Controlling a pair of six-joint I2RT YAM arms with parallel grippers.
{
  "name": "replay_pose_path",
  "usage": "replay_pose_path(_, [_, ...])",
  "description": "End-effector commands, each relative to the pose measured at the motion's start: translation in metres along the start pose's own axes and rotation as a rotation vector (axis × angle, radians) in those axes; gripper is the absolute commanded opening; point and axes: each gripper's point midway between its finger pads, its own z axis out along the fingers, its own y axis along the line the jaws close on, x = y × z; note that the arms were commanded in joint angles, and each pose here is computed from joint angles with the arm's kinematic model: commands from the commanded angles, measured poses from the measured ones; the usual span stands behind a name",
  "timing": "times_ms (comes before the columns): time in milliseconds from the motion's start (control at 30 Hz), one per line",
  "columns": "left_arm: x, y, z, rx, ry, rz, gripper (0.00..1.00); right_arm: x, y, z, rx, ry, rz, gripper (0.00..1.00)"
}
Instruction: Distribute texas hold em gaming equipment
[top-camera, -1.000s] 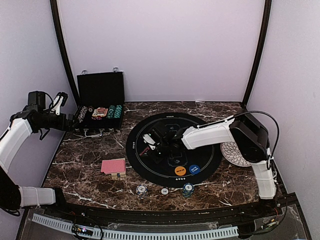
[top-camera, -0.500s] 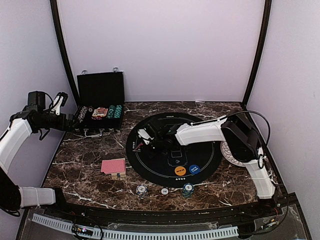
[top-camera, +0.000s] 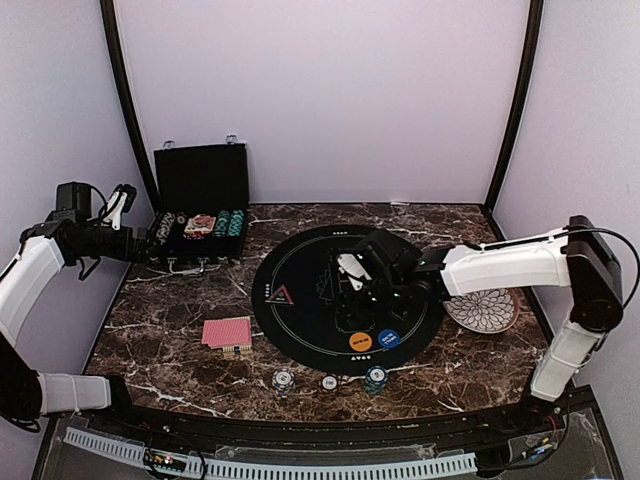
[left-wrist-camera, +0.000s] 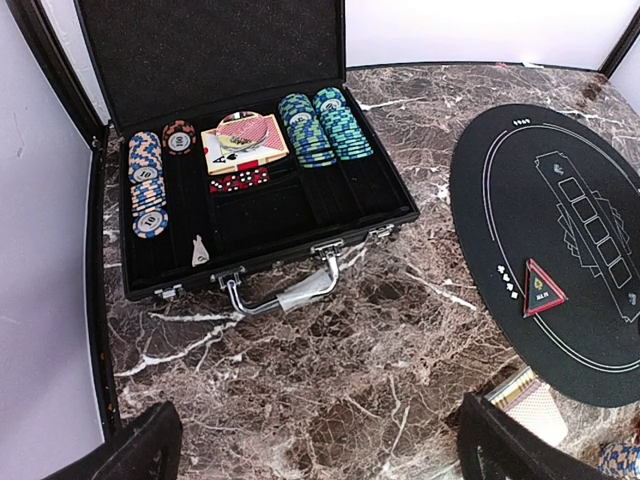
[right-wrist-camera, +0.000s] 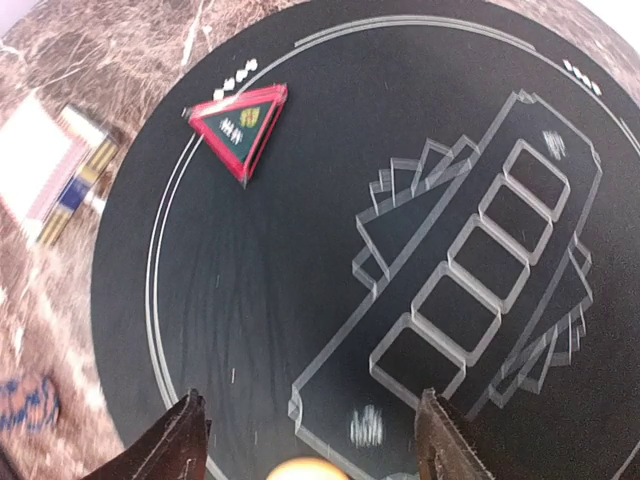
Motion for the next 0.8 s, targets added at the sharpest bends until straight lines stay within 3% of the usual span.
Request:
replay_pose_path(0, [-0.011, -0.003, -0.004, 0.013, -0.017, 0.017, 0.99, 0.046, -0.004, -0.010, 0.001, 0.085, 0.043, 0.67])
replay_pose_path(267, [-0.018, -0.006, -0.007, 0.033, -0.018, -0.008, 0.99, 0.082, -0.003, -0.017, 0.004, 0.160, 0.029, 0.53])
replay_pose_path(767, [-0.024, -0.011, -0.012, 0.057, -0.018, -0.021, 0.99, 0.105, 0.003, 0.007, 0.014, 0.240, 0.013, 0.56])
